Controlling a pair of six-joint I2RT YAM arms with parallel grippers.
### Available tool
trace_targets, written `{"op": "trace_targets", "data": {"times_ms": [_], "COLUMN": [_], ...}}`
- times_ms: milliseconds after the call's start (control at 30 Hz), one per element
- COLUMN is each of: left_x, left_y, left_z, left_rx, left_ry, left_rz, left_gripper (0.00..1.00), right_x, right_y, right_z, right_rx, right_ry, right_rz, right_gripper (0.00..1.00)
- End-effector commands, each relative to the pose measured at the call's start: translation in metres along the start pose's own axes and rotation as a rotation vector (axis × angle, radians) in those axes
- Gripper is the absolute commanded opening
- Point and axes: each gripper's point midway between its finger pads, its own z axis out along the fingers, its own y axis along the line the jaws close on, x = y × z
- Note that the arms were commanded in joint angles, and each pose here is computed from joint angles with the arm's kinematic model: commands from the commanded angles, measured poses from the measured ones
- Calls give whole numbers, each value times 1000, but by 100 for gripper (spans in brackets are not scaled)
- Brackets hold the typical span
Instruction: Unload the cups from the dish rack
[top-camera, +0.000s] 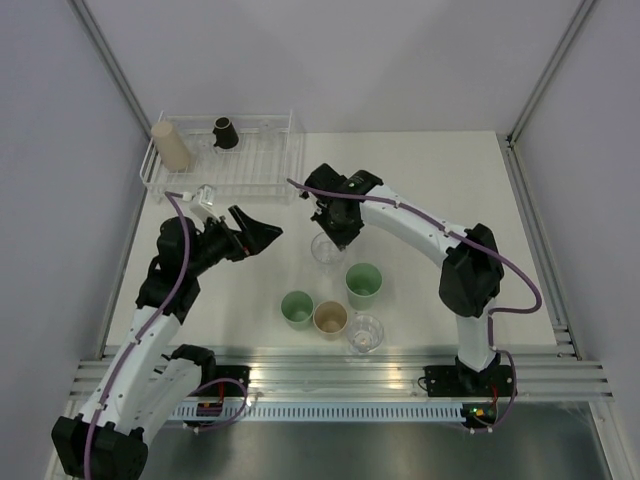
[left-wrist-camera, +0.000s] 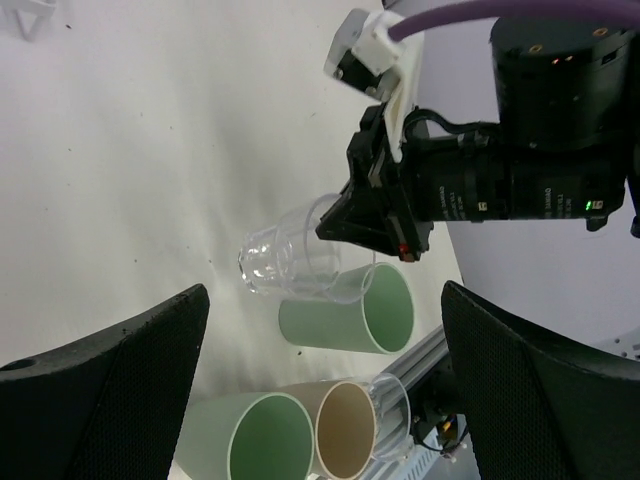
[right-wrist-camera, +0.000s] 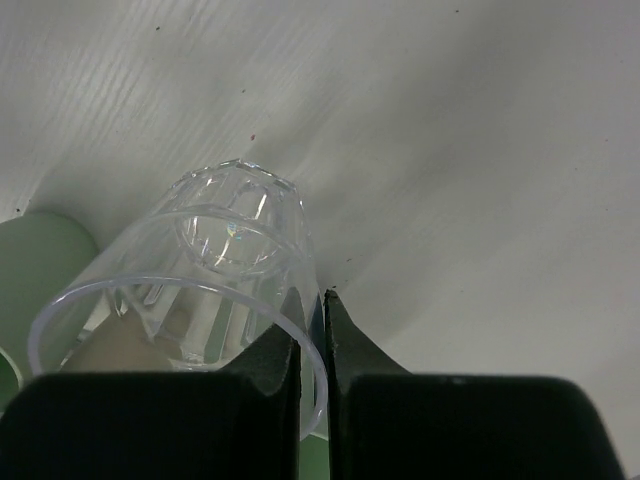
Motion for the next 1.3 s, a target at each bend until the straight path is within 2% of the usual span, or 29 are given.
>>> {"op": "trace_targets", "data": {"times_ms": [0,300,533,767,1033,1267], "left_x": [-4,3,3,2,3,2], "left_y": [4,9,10,13,15,14], "left_z": [-8,-8,-7,-7,-3,-4], "left_rx": [-34,-49,-50,-65,-75,-71], "left_ry": [-27,-9,-5,-9,11,9], "left_rz": [64,54,60,67,54,54], "left_gripper": [100,100,100,100,100,100], "right_x": [-3,24,14,8,13,17], "right_y": [6,38,47,52,51,52], "right_z": [-22,12,16,13,17,20], "right_rx": [7,-30,-56,-85,-79,-85], "right_ry": [-59,-13,-73,-101,-84,-73], "right_rz": [-33,-93,-81,-77,-81,-91], "right_gripper": [1,1,1,18,20,27]}}
